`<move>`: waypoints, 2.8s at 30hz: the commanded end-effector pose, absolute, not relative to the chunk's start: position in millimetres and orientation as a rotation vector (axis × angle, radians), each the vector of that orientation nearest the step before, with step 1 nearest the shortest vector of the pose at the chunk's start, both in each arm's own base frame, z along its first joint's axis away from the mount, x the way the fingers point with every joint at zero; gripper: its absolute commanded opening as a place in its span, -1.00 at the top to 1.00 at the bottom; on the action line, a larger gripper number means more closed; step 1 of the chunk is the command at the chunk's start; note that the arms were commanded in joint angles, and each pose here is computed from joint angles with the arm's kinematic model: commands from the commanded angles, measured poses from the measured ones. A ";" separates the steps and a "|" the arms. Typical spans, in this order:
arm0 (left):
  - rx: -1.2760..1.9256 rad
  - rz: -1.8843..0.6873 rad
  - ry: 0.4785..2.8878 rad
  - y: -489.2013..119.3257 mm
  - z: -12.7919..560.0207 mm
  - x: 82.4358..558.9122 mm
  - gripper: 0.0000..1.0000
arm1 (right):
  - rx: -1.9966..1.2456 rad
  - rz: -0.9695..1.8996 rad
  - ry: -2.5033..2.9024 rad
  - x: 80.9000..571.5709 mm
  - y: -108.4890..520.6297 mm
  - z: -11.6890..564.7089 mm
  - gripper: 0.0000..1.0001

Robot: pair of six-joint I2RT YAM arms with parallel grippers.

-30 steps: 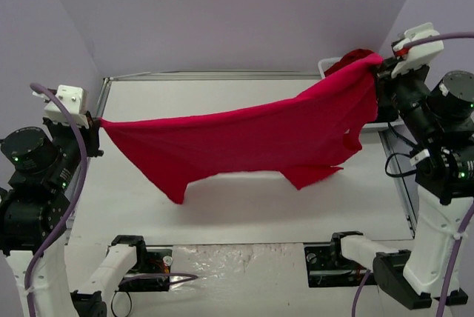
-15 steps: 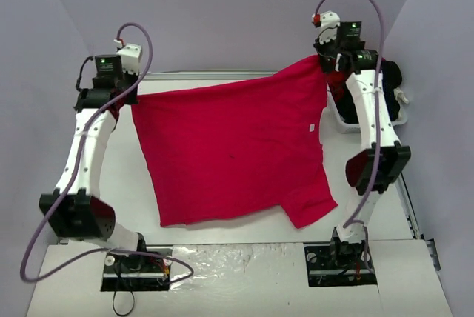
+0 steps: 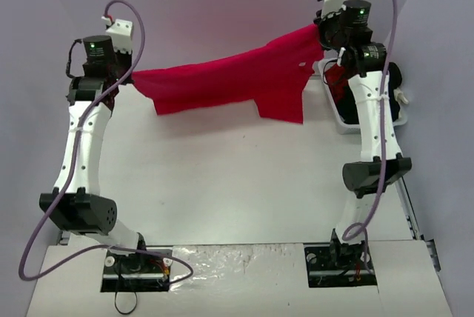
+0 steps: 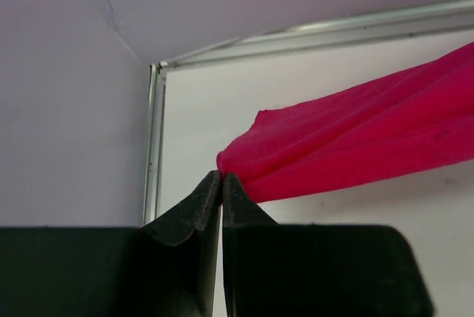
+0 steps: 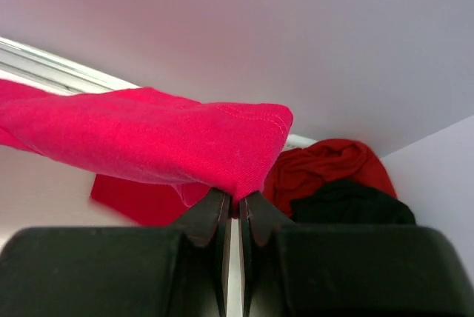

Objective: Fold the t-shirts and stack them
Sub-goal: Flatten out the tshirt

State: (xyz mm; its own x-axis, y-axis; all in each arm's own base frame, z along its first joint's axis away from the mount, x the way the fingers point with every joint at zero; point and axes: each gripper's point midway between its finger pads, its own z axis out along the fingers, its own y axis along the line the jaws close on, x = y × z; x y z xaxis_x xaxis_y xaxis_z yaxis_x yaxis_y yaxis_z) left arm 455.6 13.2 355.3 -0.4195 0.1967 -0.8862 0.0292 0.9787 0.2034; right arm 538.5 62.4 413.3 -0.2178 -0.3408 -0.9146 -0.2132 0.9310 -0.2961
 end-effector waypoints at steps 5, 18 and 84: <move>0.141 0.189 1.856 16.4 405.7 355.9 0.95 | -0.370 -0.163 1.638 428.5 41.4 489.0 1.00; 0.152 0.180 1.766 14.5 424.3 211.5 0.95 | -0.298 -0.142 1.577 292.9 8.2 493.9 1.00; 1.263 0.342 2.167 -42.9 105.4 242.0 -0.43 | -0.634 0.125 2.274 339.3 47.9 139.4 -0.97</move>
